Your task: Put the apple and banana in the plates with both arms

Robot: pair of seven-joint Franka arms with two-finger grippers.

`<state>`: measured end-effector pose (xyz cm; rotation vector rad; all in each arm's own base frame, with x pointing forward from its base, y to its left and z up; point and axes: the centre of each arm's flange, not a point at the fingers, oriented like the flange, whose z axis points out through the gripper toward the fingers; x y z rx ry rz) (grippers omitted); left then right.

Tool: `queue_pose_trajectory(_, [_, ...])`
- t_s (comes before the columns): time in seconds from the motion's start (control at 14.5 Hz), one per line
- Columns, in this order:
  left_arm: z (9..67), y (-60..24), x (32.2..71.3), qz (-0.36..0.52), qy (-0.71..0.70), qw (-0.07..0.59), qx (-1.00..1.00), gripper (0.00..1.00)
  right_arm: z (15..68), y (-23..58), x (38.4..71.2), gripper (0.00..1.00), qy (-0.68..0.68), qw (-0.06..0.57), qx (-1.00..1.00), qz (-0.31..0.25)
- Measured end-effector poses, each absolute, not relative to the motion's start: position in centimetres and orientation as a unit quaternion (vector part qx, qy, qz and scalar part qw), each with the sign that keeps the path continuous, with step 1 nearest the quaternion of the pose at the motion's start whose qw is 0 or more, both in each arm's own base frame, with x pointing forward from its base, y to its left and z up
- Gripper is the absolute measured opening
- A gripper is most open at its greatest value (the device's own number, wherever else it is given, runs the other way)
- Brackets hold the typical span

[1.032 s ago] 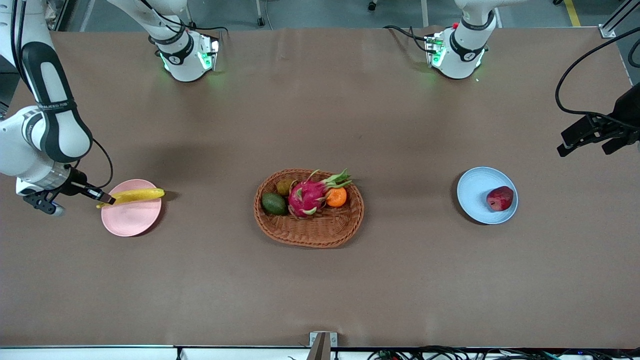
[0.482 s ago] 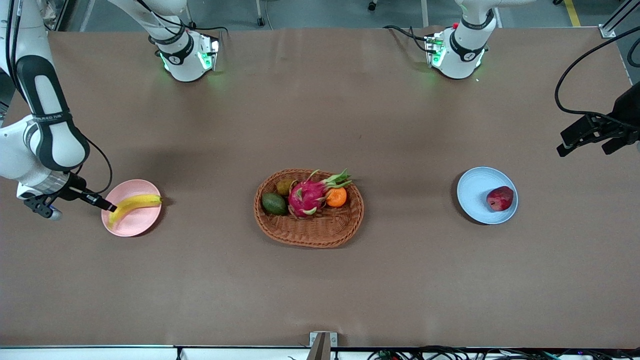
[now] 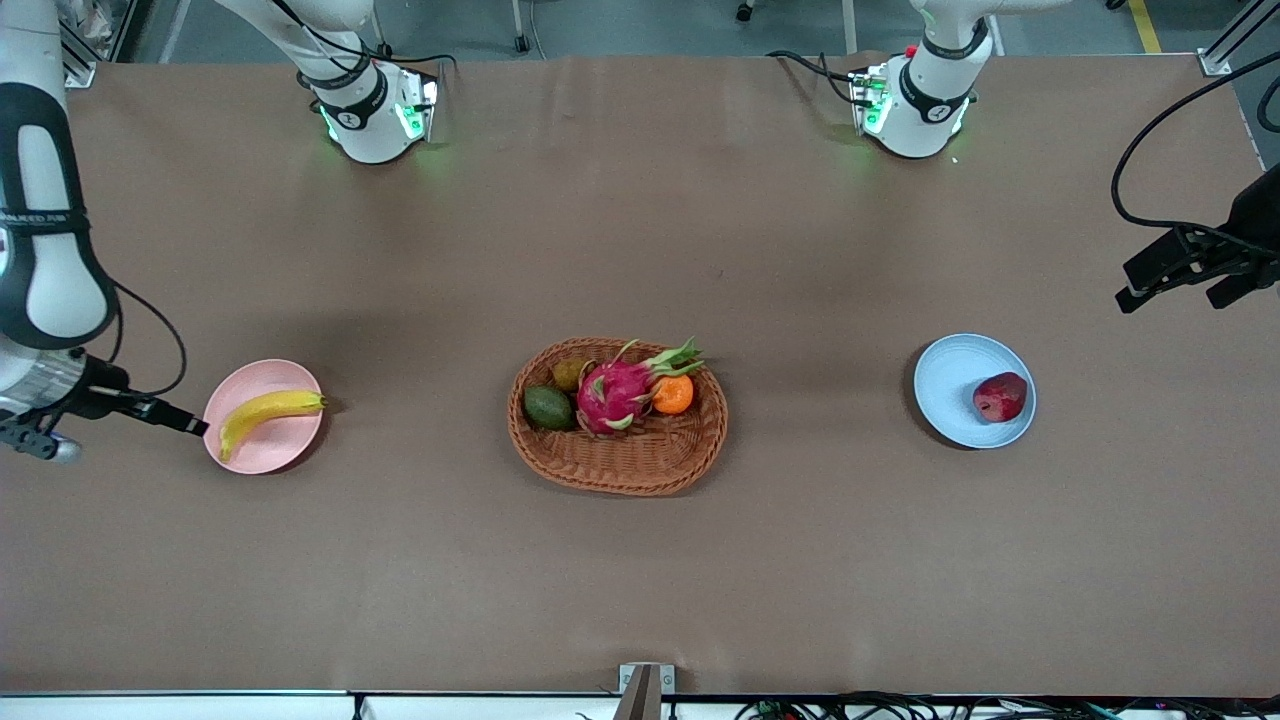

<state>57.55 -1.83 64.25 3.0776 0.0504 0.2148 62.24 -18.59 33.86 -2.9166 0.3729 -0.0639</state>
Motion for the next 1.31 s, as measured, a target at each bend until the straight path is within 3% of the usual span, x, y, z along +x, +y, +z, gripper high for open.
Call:
queue_pose_trajectory(0.28, [64.3,-1.2,57.5,0.070,-0.004,0.026,0.997,1.00,42.6,-15.1,64.2,1.00,0.049,0.055,-0.997,0.031])
queue_pose_trajectory(0.62, [64.3,-1.2,57.5,0.069,-0.004,0.026,0.997,1.00,52.3,-5.1,64.6,1.00,0.009,-0.020,-0.997,0.079])
queue_pose_trajectory(1.31, [64.4,-1.2,57.5,0.068,-0.004,0.026,0.997,1.00,53.9,-4.3,64.2,1.00,0.009,-0.005,-0.997,0.076])
